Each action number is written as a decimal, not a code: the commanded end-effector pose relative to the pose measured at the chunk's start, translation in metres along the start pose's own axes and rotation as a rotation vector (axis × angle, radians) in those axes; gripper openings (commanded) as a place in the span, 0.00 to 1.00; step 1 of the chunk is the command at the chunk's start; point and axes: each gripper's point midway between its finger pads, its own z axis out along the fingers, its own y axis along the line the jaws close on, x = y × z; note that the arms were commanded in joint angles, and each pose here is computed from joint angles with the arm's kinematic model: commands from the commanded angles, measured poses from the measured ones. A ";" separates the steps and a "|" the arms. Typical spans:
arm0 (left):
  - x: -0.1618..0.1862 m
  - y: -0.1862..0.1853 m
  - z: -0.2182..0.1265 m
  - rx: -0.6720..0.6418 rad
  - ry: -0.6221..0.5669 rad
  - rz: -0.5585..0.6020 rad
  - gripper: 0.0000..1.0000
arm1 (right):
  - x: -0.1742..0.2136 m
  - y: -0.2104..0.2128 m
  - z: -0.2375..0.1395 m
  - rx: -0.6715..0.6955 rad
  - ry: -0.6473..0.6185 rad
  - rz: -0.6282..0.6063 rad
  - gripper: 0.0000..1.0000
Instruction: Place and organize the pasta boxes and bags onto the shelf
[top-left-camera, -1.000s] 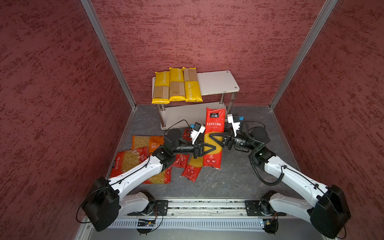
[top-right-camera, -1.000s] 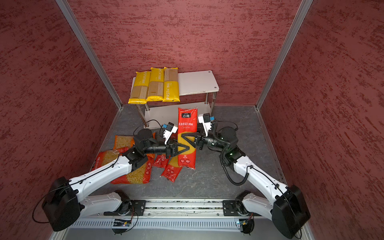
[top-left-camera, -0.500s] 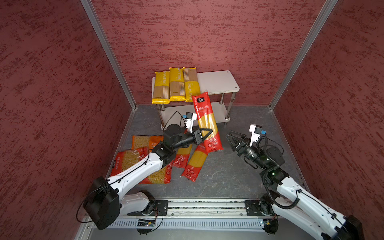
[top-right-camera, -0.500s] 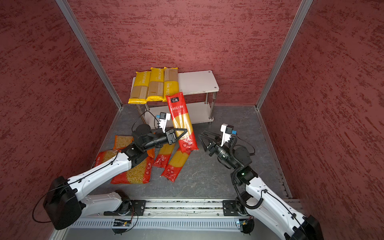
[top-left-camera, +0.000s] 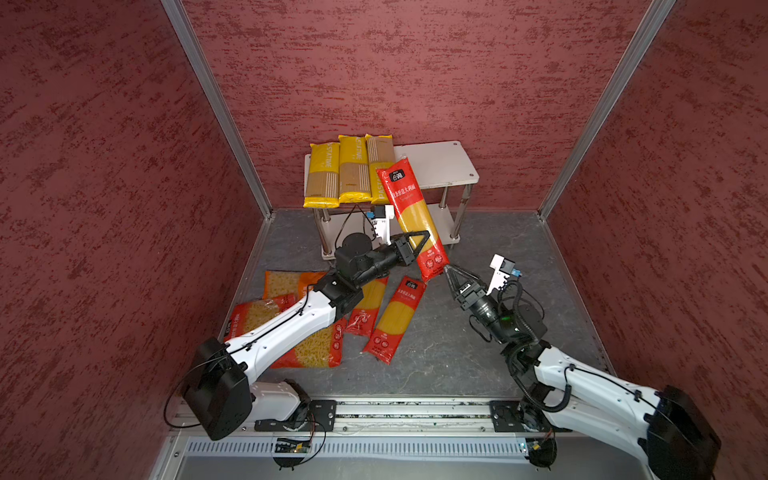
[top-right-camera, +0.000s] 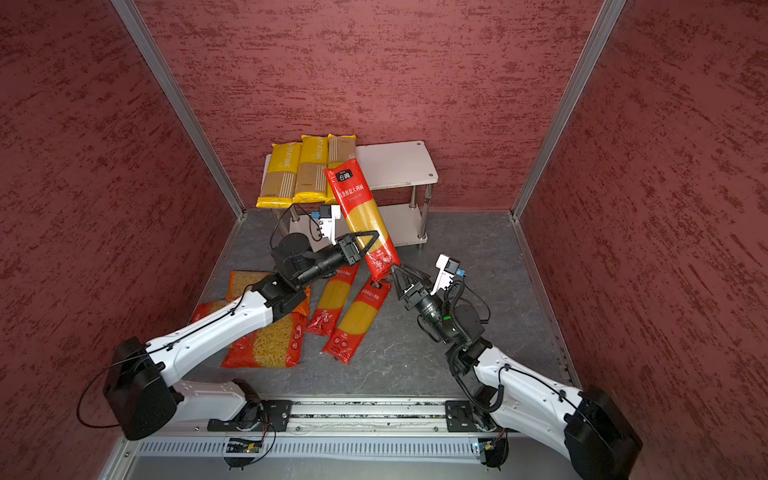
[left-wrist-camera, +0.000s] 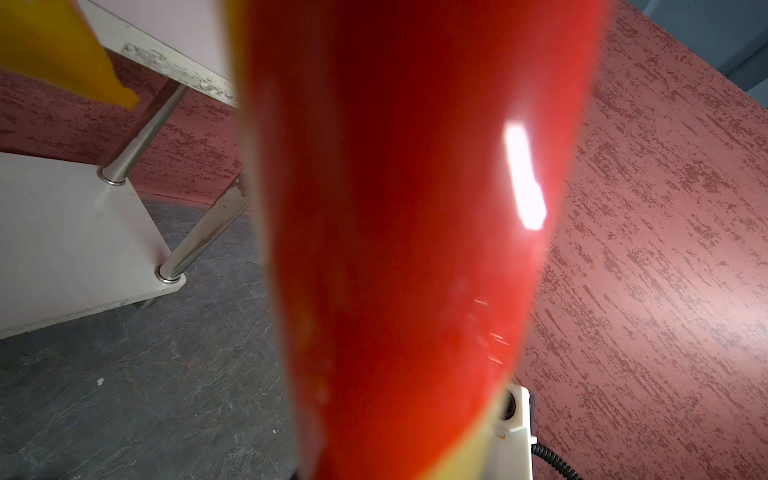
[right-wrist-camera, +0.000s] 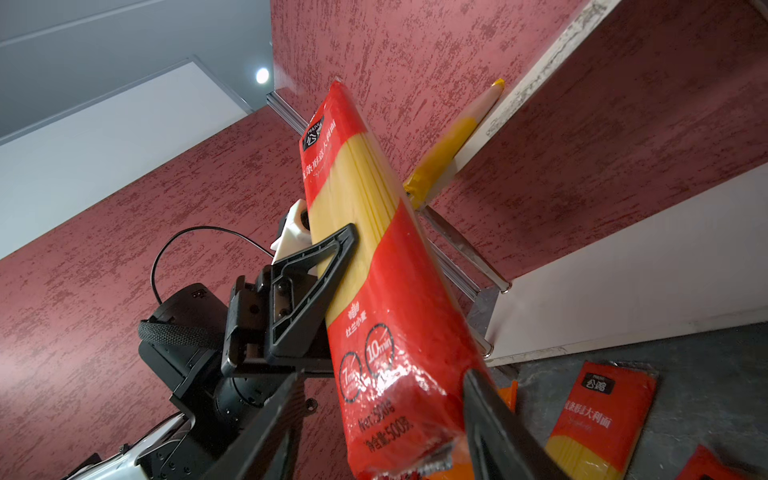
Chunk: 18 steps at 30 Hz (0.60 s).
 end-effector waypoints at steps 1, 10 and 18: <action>-0.046 -0.068 -0.016 0.184 -0.159 0.066 0.00 | -0.005 -0.004 -0.007 0.023 -0.059 0.115 0.62; -0.053 -0.065 -0.016 0.175 -0.178 0.072 0.00 | -0.004 -0.021 -0.026 0.097 -0.064 0.102 0.66; -0.045 -0.079 -0.006 0.244 -0.179 -0.004 0.00 | 0.000 0.012 0.000 -0.077 -0.057 0.134 0.71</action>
